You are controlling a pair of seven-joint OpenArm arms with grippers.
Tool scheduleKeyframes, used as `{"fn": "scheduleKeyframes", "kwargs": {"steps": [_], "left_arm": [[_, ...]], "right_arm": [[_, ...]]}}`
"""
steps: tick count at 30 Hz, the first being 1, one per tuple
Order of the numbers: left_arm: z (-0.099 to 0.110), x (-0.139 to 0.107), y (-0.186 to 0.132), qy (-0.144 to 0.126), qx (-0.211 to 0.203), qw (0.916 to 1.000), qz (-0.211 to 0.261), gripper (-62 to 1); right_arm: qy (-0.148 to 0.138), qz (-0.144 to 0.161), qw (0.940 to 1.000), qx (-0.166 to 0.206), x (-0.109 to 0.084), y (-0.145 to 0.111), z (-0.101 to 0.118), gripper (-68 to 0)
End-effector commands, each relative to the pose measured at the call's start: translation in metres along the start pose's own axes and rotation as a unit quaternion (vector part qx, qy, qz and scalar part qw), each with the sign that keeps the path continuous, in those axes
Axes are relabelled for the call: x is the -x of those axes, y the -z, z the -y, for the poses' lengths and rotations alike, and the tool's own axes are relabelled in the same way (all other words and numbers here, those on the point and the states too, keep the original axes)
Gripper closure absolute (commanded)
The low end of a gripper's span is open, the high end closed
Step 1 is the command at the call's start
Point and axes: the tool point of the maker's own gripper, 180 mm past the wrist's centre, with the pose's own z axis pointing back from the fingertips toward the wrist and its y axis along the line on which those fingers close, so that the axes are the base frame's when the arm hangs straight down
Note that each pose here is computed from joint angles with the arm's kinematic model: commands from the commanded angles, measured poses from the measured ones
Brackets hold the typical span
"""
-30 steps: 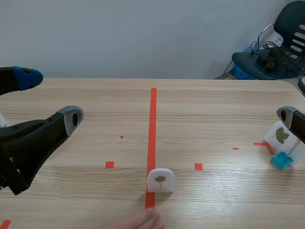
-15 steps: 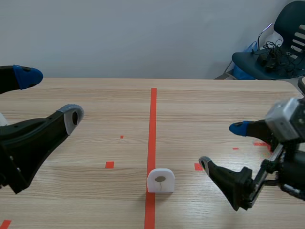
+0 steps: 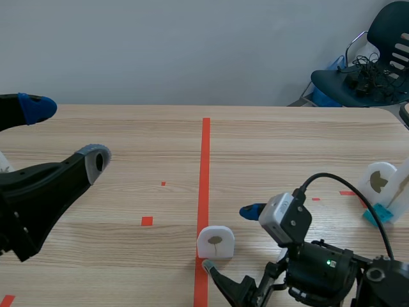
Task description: Do the leaf sorting experiment
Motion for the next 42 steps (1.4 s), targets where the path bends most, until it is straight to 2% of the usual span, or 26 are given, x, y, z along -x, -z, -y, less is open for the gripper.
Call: {"fn": "scheduleKeyframes", "kwargs": {"steps": [1, 6, 8, 16, 22, 26, 29, 37, 39, 42], "left_arm": [[0.001, -0.006, 0.001, -0.003, 0.0, 0.9999, 0.014, -62.3], [0.001, -0.006, 0.001, -0.003, 0.0, 0.9999, 0.014, -62.3], [0.001, -0.006, 0.001, -0.003, 0.0, 0.9999, 0.014, -62.3], [0.001, -0.006, 0.001, -0.003, 0.0, 0.9999, 0.014, -62.3], [0.001, -0.006, 0.001, -0.003, 0.0, 0.9999, 0.014, -62.3], [0.001, -0.006, 0.001, -0.003, 0.0, 0.9999, 0.014, -62.3], [0.001, -0.006, 0.001, -0.002, 0.0, 0.9999, 0.014, -62.3], [0.0, -0.007, 0.001, -0.001, 0.0, 0.9999, 0.016, -62.3], [0.0, -0.007, 0.001, -0.001, 0.0, 0.9999, 0.016, -62.3], [0.0, -0.007, 0.001, -0.001, 0.0, 0.9999, 0.015, -62.3]], "right_arm": [[-0.008, 0.021, 0.9997, 0.008, -0.012, 0.008, 0.006, -67.9], [-0.008, 0.014, 0.9998, -0.007, -0.004, 0.022, -0.011, -67.9], [-0.015, 0.01, 0.9998, -0.004, -0.002, 0.024, -0.013, -61.0], [-0.017, 0.0, 0.9998, -0.003, 0.005, 0.022, -0.013, -26.0], [-0.017, -0.003, 0.9999, -0.003, 0.006, 0.021, -0.014, -7.5], [-0.017, 0.012, 0.9998, 0.003, 0.0, 0.02, -0.009, -6.2], [-0.021, 0.025, 0.9992, 0.022, -0.006, 0.012, 0.004, -6.2], [-0.05, 0.032, 0.9937, 0.095, -0.026, -0.039, 0.046, -6.2], [-0.037, 0.032, 0.9942, 0.096, -0.028, -0.052, 0.048, -6.2], [0.004, 0.042, 0.9914, 0.124, -0.028, -0.074, 0.059, -6.2]]}}
